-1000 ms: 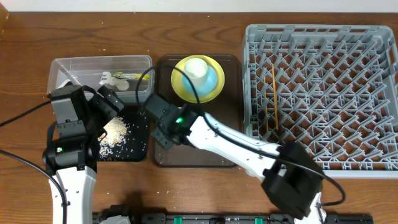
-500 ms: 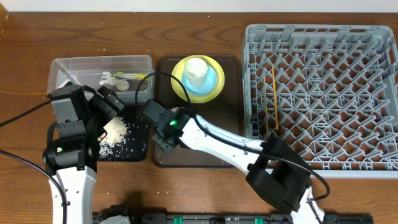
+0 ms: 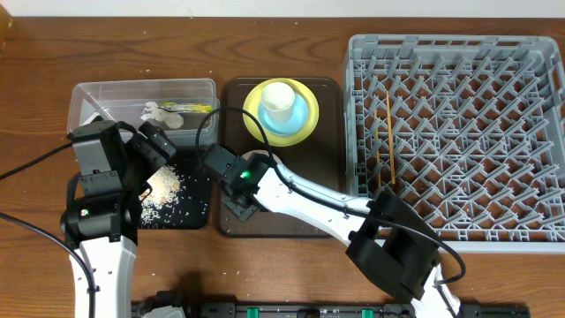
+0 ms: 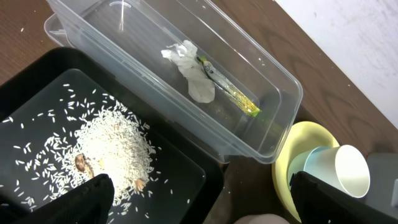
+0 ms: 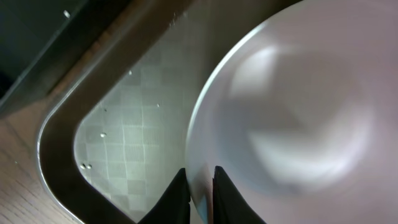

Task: Sort waste into correct bins and load items into the dishwasher rack
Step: 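Move the right gripper to the white bowl on the brown tray and grasp its rim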

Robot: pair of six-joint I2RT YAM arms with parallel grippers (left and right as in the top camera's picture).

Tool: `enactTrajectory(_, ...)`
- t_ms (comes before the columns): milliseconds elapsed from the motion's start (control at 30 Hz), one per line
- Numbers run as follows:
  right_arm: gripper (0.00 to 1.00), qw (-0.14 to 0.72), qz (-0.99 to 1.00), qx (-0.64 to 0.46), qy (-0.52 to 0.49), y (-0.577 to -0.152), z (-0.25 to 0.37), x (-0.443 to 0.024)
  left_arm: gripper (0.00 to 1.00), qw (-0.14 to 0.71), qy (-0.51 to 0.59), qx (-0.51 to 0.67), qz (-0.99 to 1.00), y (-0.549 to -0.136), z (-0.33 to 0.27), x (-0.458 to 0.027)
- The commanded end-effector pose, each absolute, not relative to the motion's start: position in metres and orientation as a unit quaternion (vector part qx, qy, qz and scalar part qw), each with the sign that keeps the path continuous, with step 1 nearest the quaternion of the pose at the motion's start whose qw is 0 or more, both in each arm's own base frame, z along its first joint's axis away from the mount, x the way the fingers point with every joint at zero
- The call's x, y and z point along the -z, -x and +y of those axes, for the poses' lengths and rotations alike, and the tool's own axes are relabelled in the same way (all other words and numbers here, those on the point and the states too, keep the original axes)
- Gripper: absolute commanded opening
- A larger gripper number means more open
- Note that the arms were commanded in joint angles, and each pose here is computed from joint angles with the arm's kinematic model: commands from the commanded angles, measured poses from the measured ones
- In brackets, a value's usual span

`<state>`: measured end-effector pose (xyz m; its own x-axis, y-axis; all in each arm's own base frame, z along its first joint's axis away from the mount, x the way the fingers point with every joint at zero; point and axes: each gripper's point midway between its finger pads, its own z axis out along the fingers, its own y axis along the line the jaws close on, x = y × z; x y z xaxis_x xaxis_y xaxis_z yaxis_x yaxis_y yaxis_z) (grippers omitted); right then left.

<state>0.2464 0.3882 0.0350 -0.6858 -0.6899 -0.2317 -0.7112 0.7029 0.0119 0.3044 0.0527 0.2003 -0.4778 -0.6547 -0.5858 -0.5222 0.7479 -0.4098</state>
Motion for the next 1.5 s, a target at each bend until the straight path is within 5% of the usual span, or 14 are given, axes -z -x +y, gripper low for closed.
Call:
enactTrajectory(0, 0.09, 0.100, 0.918, -0.040, 0.383, -0.244, 0.385, -0.032, 0.93, 0.386, 0.345, 0.086, 0.851, -0.306, 0.056, -0.209)
enactTrajectory(367, 0.05, 0.084, 0.920, -0.029, 0.383, -0.240, 0.376, -0.030, 0.93, 0.386, 0.345, 0.086, 0.851, -0.306, 0.056, -0.209)
enactTrajectory(1067, 0.18, 0.061, 0.921, -0.012, 0.384, -0.232, 0.365, -0.028, 0.93, 0.386, 0.345, 0.086, 0.851, -0.306, 0.056, -0.209)
enactTrajectory(1467, 0.08, 0.062, 0.921, -0.012, 0.384, -0.233, 0.365, -0.028, 0.93, 0.386, 0.345, 0.086, 0.851, -0.306, 0.056, -0.209)
